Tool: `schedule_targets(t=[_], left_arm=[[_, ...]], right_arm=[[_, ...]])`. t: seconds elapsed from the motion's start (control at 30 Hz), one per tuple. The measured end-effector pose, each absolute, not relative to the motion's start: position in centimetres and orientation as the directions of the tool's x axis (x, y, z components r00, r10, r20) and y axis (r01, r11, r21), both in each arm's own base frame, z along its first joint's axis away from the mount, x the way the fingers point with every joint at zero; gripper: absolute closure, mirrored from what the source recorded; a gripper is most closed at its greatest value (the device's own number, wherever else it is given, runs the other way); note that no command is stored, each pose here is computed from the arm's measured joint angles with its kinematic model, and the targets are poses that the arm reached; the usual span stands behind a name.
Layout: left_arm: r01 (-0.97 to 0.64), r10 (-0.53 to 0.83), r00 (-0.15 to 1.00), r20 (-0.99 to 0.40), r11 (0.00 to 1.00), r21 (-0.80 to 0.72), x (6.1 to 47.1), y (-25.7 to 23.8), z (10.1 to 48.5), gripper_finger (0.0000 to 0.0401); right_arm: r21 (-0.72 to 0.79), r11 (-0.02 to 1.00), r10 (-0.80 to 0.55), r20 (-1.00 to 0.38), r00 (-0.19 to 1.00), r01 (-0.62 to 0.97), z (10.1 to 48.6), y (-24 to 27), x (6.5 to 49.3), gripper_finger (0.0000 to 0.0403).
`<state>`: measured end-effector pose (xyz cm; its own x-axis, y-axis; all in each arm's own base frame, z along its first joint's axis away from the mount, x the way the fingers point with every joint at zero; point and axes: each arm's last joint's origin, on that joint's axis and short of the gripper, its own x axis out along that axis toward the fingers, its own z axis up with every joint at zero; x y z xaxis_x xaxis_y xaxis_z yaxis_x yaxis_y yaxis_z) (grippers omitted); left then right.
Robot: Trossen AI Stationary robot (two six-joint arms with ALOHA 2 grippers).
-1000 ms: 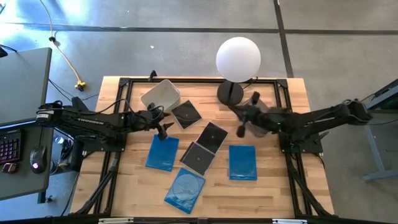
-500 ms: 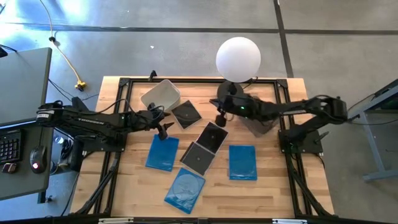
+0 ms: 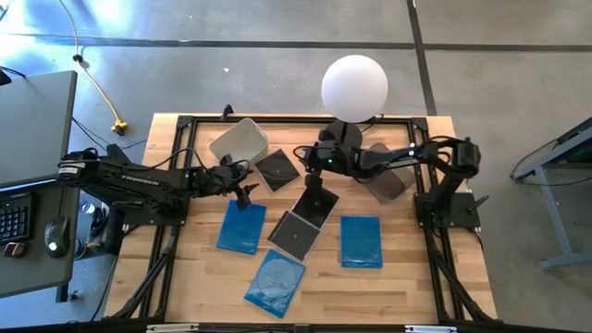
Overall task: Pick & place jewel cases by type
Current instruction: Put the top black CD case into the white bin
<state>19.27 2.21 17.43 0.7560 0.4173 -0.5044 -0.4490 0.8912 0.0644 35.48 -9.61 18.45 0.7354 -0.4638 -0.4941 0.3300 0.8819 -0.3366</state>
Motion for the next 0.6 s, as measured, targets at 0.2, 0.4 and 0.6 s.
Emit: schedule_targets(t=[0.2,0.4,0.6], left_arm=[[-0.408,0.390,0.728,-0.564,0.907,0.101,18.9,2.1,16.9,0.0171],[-0.335,0.383,0.689,-0.616,0.921,0.198,19.0,2.1,15.9,0.0171],[-0.116,0.367,0.688,-0.626,0.907,0.404,20.1,2.1,14.8,0.0172]], right_arm=[[-0.346,0.895,-0.440,-0.589,0.678,0.280,17.0,-11.9,36.5,0.0234],[-0.315,0.929,-0.361,-0.657,0.662,0.194,15.2,-13.4,37.5,0.0234],[-0.371,0.921,-0.358,-0.687,0.633,0.118,14.7,-14.0,37.6,0.0234]])
